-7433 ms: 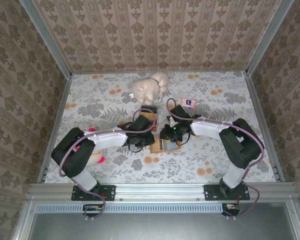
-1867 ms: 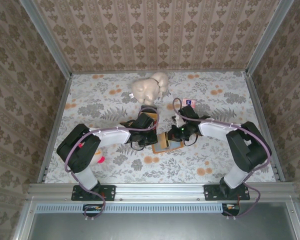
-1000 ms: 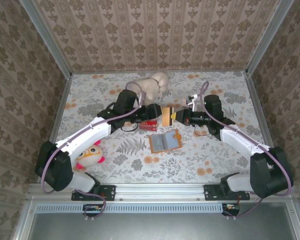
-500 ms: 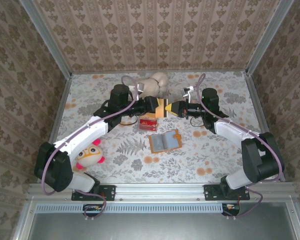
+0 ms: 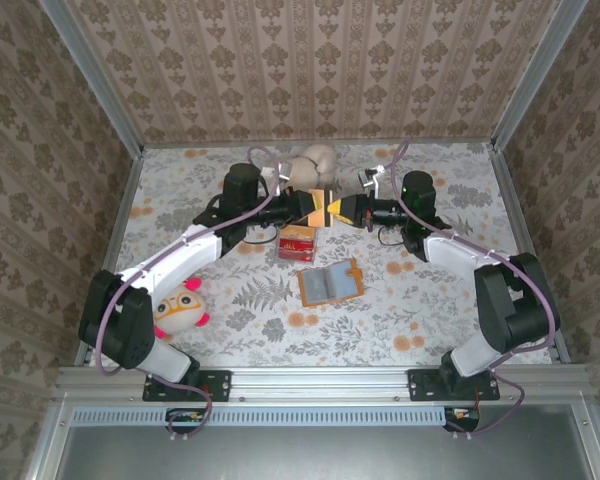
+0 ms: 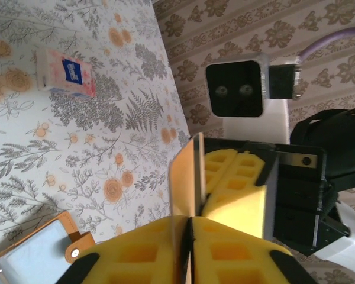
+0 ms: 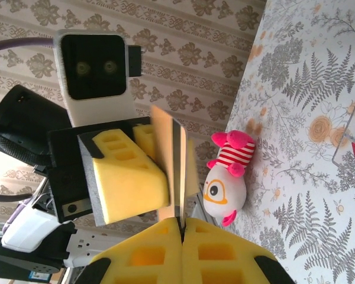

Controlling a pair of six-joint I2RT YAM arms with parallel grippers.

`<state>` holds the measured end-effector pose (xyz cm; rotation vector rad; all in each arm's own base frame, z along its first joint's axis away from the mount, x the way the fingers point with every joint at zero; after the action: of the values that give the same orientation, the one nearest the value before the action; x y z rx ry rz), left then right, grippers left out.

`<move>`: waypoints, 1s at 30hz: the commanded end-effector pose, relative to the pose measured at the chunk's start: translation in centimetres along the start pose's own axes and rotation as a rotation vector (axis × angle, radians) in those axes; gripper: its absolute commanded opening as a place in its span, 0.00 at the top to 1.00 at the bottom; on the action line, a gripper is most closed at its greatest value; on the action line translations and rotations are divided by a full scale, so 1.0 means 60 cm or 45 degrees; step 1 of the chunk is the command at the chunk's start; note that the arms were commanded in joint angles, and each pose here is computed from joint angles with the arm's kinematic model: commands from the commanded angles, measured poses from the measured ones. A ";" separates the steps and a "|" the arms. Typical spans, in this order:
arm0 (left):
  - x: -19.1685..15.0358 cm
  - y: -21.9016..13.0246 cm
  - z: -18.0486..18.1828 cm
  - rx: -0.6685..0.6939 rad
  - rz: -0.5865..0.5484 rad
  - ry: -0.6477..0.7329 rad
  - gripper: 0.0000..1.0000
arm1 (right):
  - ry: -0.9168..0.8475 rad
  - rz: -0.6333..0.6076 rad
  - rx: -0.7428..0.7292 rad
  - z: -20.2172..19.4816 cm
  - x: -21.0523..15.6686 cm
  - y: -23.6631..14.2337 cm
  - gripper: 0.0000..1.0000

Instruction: Take the credit cards out of the card holder

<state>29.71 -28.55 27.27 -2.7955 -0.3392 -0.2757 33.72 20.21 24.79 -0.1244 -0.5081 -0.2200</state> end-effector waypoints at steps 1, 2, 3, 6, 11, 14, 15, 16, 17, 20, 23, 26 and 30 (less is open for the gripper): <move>0.012 -0.010 -0.042 -0.093 -0.034 0.074 0.94 | -0.047 -0.003 0.049 0.020 0.013 0.007 0.91; 0.014 -0.011 -0.041 -0.095 -0.047 0.067 0.96 | -0.040 -0.012 0.042 0.019 0.012 0.008 0.87; 0.015 -0.011 -0.039 -0.095 -0.061 0.054 0.97 | -0.037 -0.019 0.039 0.019 0.011 0.010 0.84; 0.023 -0.006 -0.037 -0.126 -0.096 0.030 1.00 | -0.025 -0.021 0.070 0.028 0.008 0.023 0.79; 0.030 -0.006 -0.025 -0.141 -0.127 -0.025 1.00 | 0.008 -0.055 0.110 0.025 0.008 0.032 0.87; 0.037 -0.013 -0.004 -0.085 -0.178 -0.063 0.96 | -0.012 -0.066 0.084 0.020 0.009 0.033 0.95; 0.037 -0.017 0.003 -0.065 -0.189 -0.073 0.92 | -0.019 -0.063 0.069 0.016 0.010 0.033 0.97; 0.037 -0.021 0.013 -0.036 -0.197 -0.079 0.86 | -0.032 -0.053 0.054 0.013 0.011 0.035 1.00; 0.036 -0.026 0.023 0.003 -0.210 -0.085 0.77 | -0.046 -0.042 0.036 0.009 0.012 0.037 1.00; 0.030 -0.049 0.065 0.209 -0.257 -0.095 0.50 | -0.087 0.013 -0.080 -0.014 0.010 0.043 1.00; 0.023 -0.086 0.115 0.466 -0.331 -0.077 0.34 | -0.188 0.099 -0.221 -0.033 0.005 0.049 1.00; 0.015 -0.121 0.146 0.679 -0.386 -0.024 0.28 | -0.304 0.226 -0.351 -0.053 0.003 0.062 1.00; 0.010 -0.159 0.165 0.898 -0.416 0.023 0.22 | -0.454 0.385 -0.459 -0.078 0.008 0.083 1.00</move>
<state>30.26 -19.29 22.24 -2.2702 -0.7438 -0.1798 38.12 24.32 23.86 -0.4224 -0.7376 -0.1311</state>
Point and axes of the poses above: each hand's point on the last joint's axis, 136 mm out from that joint toward the fingers, its own y axis out along the fingers, its own z axis along the line the jaws close on, x = y × z, the point moved 5 cm from there along -y, back along the fingers, and after that the axes turned 11 degrees about -y, right-handed, at the moved point
